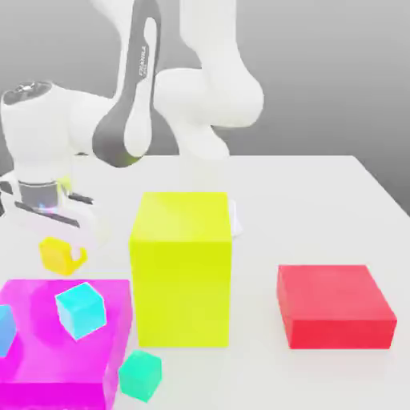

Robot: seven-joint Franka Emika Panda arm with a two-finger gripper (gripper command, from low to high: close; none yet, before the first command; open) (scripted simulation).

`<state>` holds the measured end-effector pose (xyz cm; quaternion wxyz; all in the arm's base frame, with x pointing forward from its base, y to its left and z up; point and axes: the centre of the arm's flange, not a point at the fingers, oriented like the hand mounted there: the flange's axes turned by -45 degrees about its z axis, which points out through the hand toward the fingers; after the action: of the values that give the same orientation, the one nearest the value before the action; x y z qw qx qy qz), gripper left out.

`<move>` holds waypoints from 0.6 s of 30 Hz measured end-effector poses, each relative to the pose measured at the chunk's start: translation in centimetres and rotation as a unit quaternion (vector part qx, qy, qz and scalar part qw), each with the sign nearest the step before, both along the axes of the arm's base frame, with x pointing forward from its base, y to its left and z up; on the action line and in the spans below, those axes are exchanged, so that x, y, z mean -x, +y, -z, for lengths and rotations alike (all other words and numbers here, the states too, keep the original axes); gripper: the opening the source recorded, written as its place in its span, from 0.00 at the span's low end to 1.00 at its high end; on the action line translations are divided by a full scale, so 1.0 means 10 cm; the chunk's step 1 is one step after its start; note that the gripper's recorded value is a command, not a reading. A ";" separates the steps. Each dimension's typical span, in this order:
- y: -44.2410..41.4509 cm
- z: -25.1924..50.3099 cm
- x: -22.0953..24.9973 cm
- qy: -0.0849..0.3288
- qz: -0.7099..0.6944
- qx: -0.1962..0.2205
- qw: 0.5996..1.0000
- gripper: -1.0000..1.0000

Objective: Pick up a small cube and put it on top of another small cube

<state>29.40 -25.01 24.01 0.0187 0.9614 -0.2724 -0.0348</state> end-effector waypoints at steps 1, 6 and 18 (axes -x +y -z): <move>0.01 -0.04 -0.05 -0.001 0.017 0.002 1.000 0.00; 0.10 -0.24 -0.31 -0.005 0.101 0.011 0.995 0.00; 0.44 -0.76 -0.91 -0.029 0.312 0.015 0.950 0.00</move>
<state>38.47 -20.61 31.58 0.0134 0.8288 -0.5593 -0.0068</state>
